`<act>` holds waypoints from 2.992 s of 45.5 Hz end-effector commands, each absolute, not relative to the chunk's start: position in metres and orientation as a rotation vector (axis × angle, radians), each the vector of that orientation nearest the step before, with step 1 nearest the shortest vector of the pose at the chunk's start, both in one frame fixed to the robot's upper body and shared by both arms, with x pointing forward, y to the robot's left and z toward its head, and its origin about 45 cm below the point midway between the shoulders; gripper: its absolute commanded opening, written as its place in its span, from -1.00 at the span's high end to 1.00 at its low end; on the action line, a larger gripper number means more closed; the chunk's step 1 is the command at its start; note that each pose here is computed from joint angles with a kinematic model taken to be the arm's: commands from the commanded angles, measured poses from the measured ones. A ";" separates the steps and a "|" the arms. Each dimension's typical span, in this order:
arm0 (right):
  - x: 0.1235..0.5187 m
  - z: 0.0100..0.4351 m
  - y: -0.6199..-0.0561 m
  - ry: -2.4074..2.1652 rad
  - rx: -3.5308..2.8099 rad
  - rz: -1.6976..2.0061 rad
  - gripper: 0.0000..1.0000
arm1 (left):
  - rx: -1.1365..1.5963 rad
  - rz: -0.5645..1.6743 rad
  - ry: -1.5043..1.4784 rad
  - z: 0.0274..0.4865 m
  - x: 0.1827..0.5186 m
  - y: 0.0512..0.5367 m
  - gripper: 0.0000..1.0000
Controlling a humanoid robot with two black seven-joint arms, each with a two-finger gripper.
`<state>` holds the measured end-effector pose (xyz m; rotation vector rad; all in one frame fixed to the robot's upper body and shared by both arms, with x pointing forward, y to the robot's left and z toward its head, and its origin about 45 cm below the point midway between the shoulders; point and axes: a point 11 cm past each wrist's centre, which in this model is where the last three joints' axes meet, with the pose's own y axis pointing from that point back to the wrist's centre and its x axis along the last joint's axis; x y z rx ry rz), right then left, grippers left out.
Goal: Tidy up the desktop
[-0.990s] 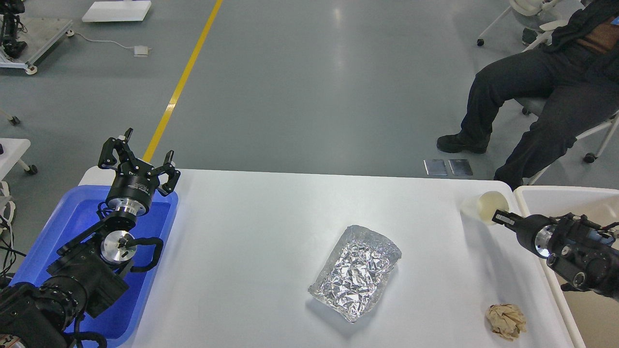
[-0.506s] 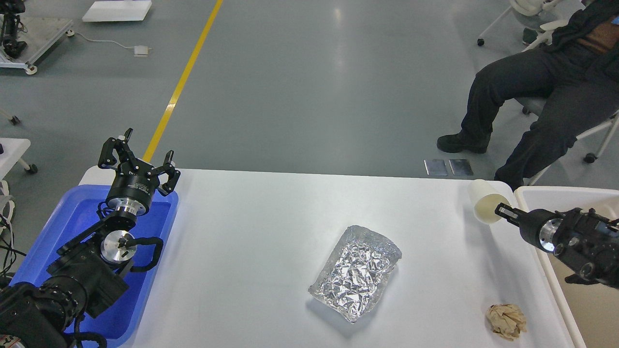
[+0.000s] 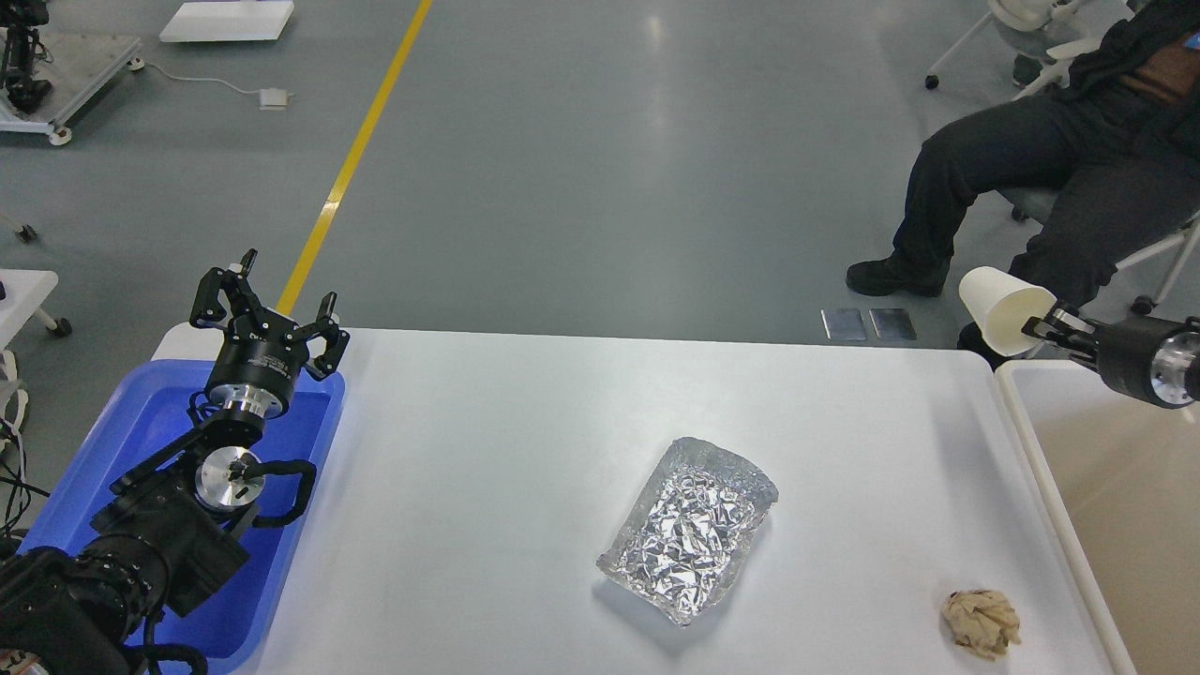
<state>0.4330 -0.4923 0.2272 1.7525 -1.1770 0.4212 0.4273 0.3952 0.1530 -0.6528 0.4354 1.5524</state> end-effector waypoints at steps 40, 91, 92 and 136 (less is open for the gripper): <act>0.379 0.321 -0.636 -1.805 1.505 0.103 1.00 | -0.653 1.553 0.435 0.153 0.427 0.395 -1.00; 0.290 0.071 -0.572 -2.142 1.011 -0.461 1.00 | -0.653 1.553 0.435 0.153 0.427 0.395 -1.00; 0.289 0.069 -0.572 -2.142 1.010 -0.466 1.00 | -0.653 1.553 0.435 0.153 0.427 0.395 -1.00; 0.307 0.086 -0.573 -2.181 1.048 -0.433 -0.99 | -0.650 1.554 0.435 0.153 0.427 0.395 -1.00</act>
